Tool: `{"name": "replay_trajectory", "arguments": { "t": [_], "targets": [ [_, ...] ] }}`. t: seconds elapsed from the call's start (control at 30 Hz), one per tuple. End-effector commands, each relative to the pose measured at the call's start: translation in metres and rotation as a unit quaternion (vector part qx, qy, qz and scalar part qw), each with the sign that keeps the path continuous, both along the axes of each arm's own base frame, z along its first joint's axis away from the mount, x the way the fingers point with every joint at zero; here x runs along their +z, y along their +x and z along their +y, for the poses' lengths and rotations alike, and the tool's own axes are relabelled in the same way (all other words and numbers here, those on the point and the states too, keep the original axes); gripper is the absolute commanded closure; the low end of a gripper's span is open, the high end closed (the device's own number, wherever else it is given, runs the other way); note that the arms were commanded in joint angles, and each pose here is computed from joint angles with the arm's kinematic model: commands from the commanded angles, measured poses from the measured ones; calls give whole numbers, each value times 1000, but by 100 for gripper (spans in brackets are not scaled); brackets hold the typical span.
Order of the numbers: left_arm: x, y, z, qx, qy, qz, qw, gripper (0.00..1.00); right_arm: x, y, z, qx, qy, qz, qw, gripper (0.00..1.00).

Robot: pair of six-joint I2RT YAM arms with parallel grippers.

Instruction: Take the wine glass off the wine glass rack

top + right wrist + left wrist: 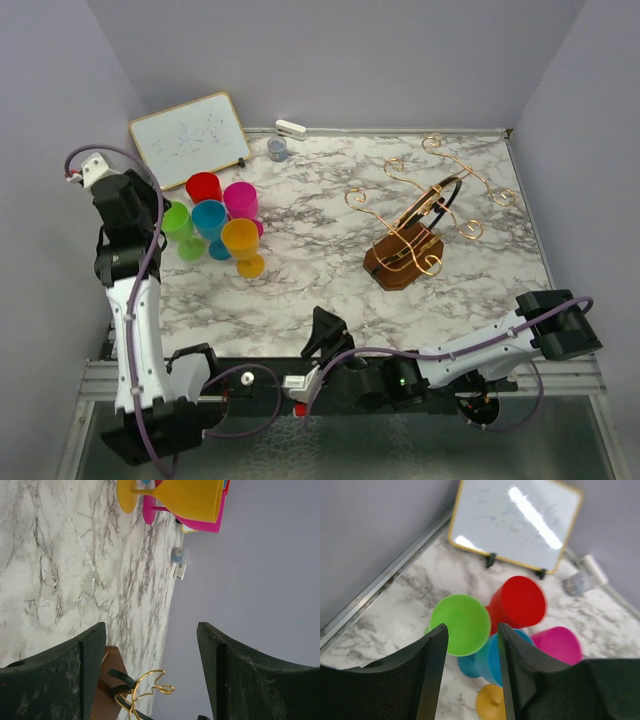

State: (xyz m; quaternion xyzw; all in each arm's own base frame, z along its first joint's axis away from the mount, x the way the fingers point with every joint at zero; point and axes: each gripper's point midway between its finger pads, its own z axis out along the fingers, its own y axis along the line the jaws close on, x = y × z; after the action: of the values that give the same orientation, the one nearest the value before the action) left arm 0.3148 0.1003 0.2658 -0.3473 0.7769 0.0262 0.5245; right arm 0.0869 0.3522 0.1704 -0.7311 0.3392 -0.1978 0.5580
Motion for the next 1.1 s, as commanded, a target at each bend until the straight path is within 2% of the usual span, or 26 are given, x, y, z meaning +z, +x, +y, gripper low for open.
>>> {"name": "replay_trajectory", "arguments": {
  "t": [0.0,0.1,0.23,0.37,0.5,0.57,0.63,0.67,0.73,0.8,0.87,1.07],
  "targets": [
    [70,-17,-53,-116,-7,-162,980,52,26,-6,18,3,56,33,998,26],
    [81,-35,-74,-156,-4,-205,966,50,61,6,31,-4,108,53,993,26],
    [69,-50,-80,-165,10,-187,968,50,126,41,46,-29,198,76,977,26],
    [57,-55,-71,-141,32,-169,975,50,171,104,46,-83,252,101,959,26],
    [45,-55,-76,-152,36,-160,975,50,213,178,29,-149,313,140,927,25],
    [41,-55,-79,-157,36,-156,975,50,232,217,3,-196,362,167,896,25],
    [38,-54,-82,-165,40,-155,973,50,257,245,-31,-226,429,212,848,25],
    [38,-54,-85,-172,42,-155,972,50,269,256,-52,-237,463,231,822,25],
    [40,-51,-93,-193,56,-158,967,50,294,264,-111,-261,554,255,748,24],
    [43,-49,-103,-218,68,-160,960,50,297,255,-148,-278,591,273,707,23],
    [47,-48,-115,-245,79,-163,953,50,288,235,-175,-293,609,296,675,23],
    [48,-55,-134,-288,87,-161,940,50,232,154,-214,-295,635,368,612,27]
  ]
}}
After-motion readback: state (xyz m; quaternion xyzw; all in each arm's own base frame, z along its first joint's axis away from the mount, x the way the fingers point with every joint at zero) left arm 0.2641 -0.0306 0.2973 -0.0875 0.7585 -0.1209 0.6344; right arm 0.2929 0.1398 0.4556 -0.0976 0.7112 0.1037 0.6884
